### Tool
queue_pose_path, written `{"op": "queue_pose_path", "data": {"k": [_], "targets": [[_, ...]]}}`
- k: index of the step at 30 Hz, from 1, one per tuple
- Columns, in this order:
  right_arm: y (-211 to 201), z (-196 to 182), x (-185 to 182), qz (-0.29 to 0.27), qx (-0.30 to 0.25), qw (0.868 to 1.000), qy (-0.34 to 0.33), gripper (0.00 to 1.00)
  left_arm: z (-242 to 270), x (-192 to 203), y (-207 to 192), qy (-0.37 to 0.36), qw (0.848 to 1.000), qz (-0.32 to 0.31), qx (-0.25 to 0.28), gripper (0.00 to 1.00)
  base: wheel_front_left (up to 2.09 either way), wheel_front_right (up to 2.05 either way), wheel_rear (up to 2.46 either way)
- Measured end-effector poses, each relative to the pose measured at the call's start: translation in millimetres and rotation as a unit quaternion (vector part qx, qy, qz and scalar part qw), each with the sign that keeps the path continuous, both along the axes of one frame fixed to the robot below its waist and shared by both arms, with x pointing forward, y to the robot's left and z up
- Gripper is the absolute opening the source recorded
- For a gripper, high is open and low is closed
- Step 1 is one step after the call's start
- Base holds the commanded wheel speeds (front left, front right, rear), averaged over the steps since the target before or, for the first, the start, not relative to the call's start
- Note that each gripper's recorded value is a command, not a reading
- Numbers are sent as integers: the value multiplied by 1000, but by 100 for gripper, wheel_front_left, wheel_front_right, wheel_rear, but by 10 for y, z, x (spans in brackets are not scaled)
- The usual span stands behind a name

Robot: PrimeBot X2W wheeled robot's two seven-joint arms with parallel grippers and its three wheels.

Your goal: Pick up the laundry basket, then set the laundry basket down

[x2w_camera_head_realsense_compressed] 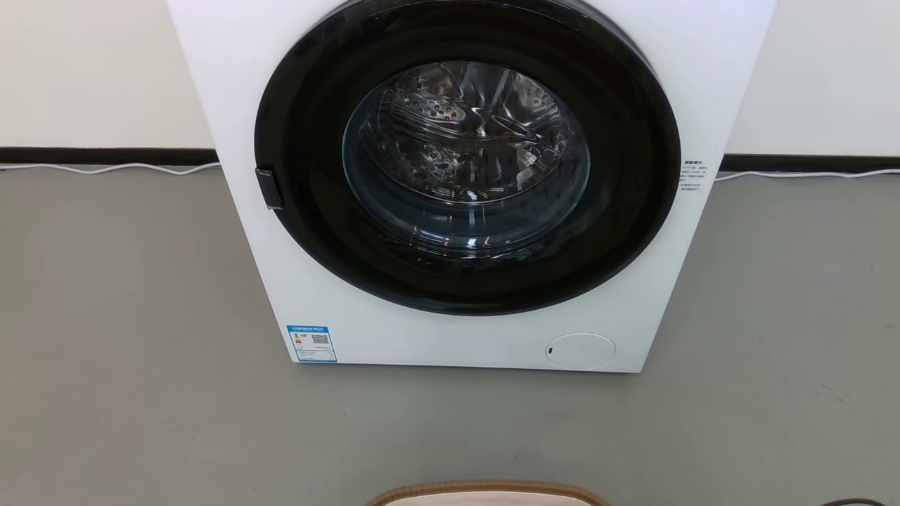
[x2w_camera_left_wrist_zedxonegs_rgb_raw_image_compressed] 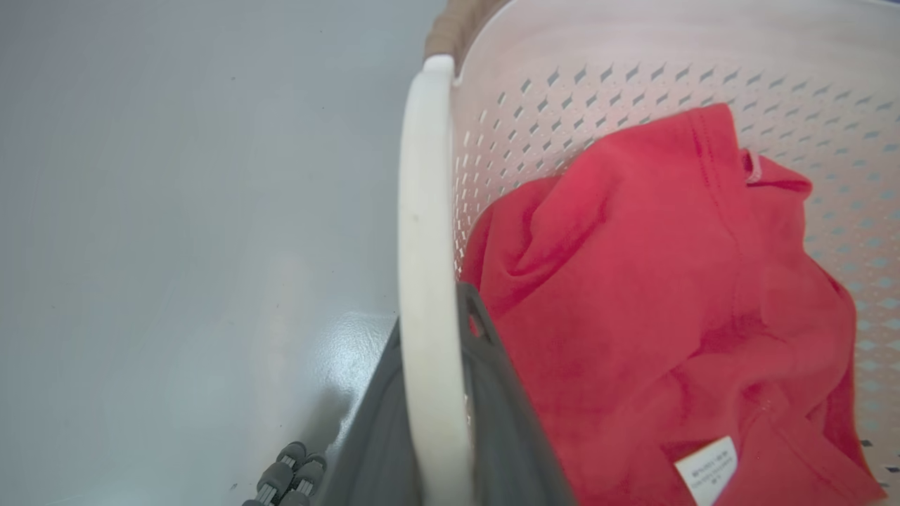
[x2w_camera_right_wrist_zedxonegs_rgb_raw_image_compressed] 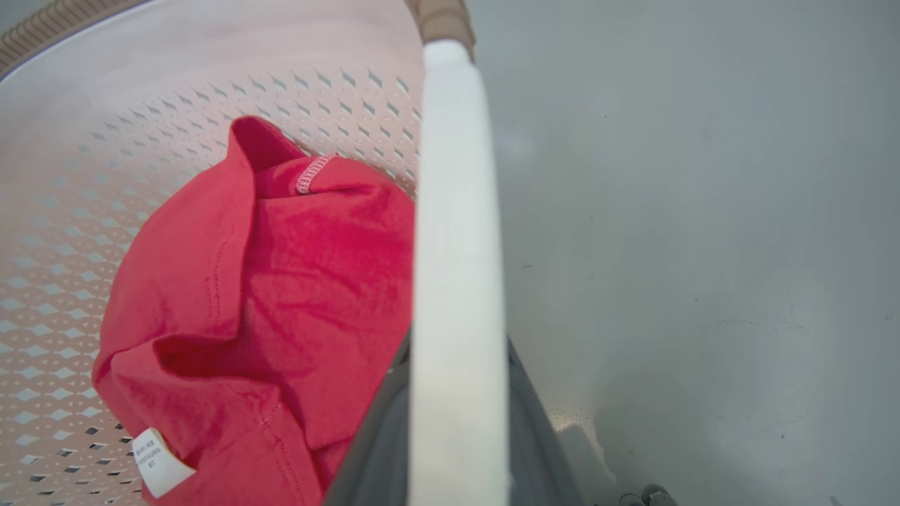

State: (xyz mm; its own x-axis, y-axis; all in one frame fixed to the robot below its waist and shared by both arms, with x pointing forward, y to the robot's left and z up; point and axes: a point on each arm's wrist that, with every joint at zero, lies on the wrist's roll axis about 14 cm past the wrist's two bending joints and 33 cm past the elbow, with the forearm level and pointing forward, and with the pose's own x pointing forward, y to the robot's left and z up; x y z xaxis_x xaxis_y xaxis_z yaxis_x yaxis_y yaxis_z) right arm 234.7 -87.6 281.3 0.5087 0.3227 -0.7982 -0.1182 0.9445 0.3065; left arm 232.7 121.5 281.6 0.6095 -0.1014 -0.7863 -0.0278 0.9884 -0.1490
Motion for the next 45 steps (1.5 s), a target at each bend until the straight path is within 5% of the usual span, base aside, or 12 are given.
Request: {"op": "queue_pose_path", "data": {"k": [45], "targets": [[22,-58,-95,-2,4,1000,13,0,-47,-59,-19,9,1000,-4,0,0,0,0,0]]}}
